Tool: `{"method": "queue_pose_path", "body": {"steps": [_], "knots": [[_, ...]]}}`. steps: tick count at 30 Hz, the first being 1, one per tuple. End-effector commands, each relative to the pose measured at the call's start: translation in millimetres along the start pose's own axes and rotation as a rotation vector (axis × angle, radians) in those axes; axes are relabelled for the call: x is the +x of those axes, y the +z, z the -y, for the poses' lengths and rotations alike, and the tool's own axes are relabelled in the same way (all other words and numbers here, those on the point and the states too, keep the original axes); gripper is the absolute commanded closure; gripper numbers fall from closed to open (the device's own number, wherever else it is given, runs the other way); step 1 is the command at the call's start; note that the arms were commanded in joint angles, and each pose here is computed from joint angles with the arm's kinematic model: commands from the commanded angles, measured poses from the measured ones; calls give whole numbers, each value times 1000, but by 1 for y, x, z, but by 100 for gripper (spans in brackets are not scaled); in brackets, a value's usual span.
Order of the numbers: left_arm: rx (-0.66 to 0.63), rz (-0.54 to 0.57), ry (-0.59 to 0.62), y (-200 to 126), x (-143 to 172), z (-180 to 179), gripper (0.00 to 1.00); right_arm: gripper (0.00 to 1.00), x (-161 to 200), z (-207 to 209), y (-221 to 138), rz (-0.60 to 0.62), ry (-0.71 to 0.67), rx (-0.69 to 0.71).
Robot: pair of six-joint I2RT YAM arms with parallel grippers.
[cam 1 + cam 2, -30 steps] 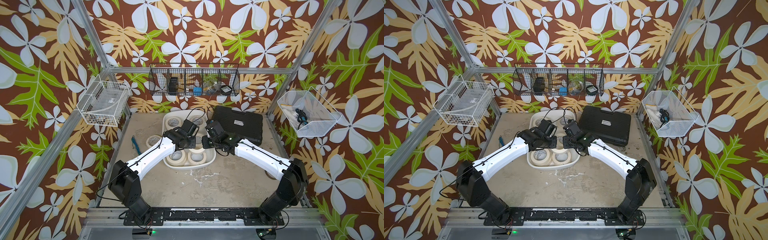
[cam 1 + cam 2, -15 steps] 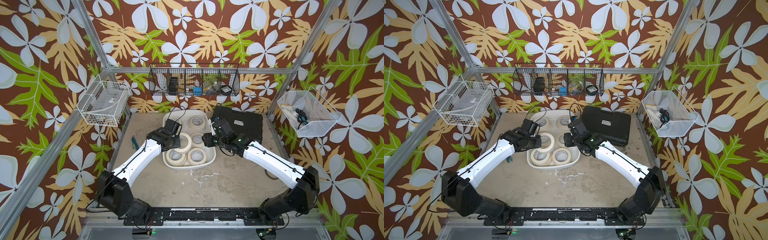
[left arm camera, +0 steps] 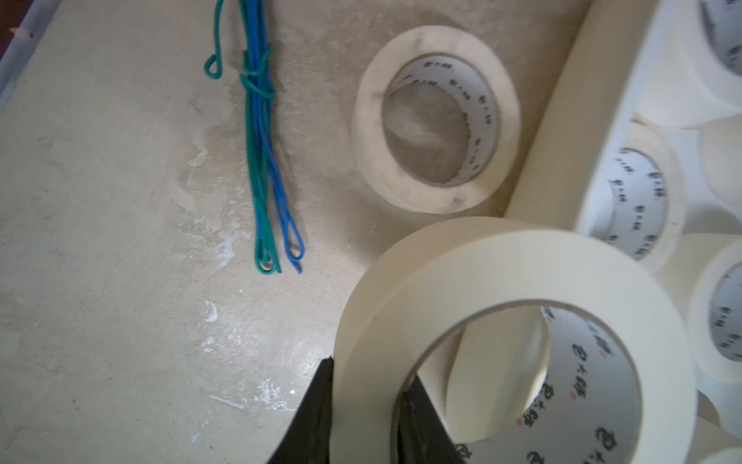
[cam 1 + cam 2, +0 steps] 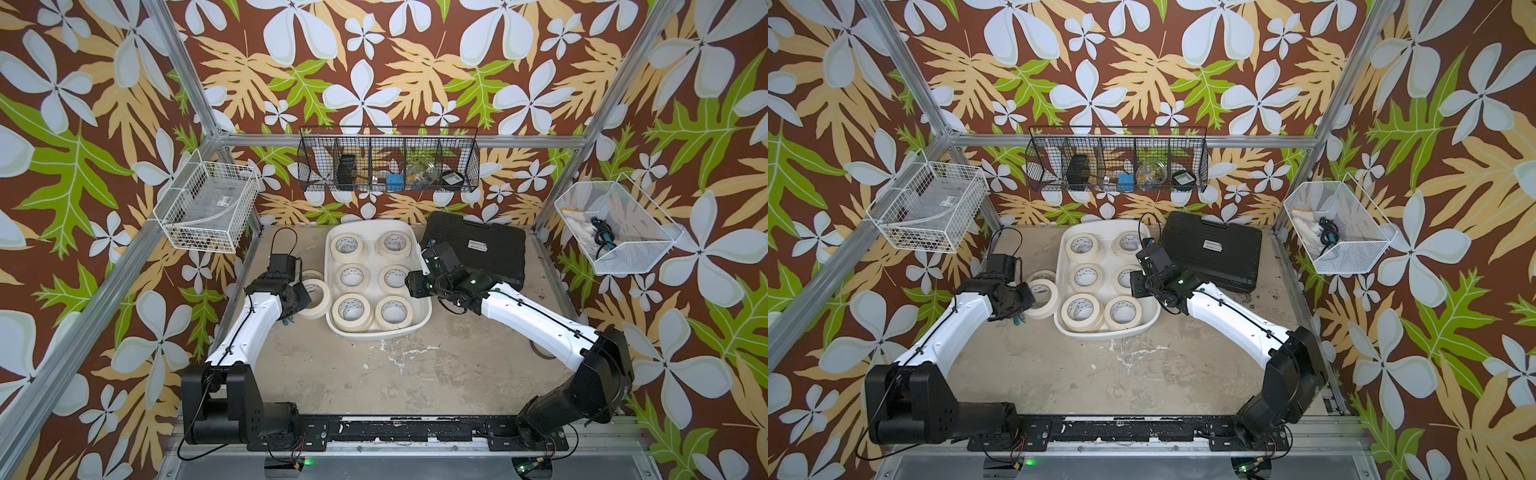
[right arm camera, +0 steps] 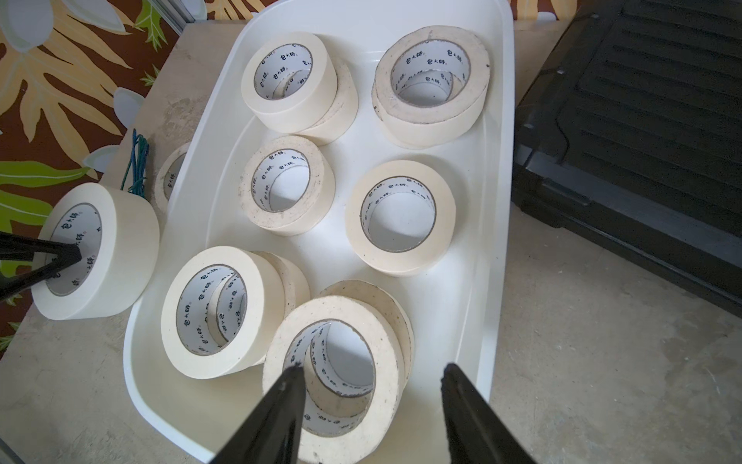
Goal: Take out the art tape in the storage box
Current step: Place the art tape at the center of the board.
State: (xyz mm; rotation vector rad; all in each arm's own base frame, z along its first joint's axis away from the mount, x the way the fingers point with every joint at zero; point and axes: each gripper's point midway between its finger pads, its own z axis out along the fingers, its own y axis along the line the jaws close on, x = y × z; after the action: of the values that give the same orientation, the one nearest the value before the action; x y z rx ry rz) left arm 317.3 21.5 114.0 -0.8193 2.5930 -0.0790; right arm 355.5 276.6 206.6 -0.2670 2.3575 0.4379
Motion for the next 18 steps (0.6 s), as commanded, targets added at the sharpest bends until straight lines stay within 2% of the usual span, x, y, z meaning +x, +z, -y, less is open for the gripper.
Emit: {"method": "queue_pose_path", "body": {"steps": [1, 7, 11, 18], "knots": [[-5, 20, -51, 11, -4, -9, 92, 42, -5, -7, 1, 12, 0, -30], [-31, 12, -94, 24, 0, -20, 93, 42, -3, -7, 4, 2, -7, -28], [-38, 56, -111, 14, -7, -27, 93, 42, -2, -7, 5, 1, -7, -26], [-140, 85, -132, 13, -10, -55, 93, 43, 2, -8, 11, -16, 1, -36]]}}
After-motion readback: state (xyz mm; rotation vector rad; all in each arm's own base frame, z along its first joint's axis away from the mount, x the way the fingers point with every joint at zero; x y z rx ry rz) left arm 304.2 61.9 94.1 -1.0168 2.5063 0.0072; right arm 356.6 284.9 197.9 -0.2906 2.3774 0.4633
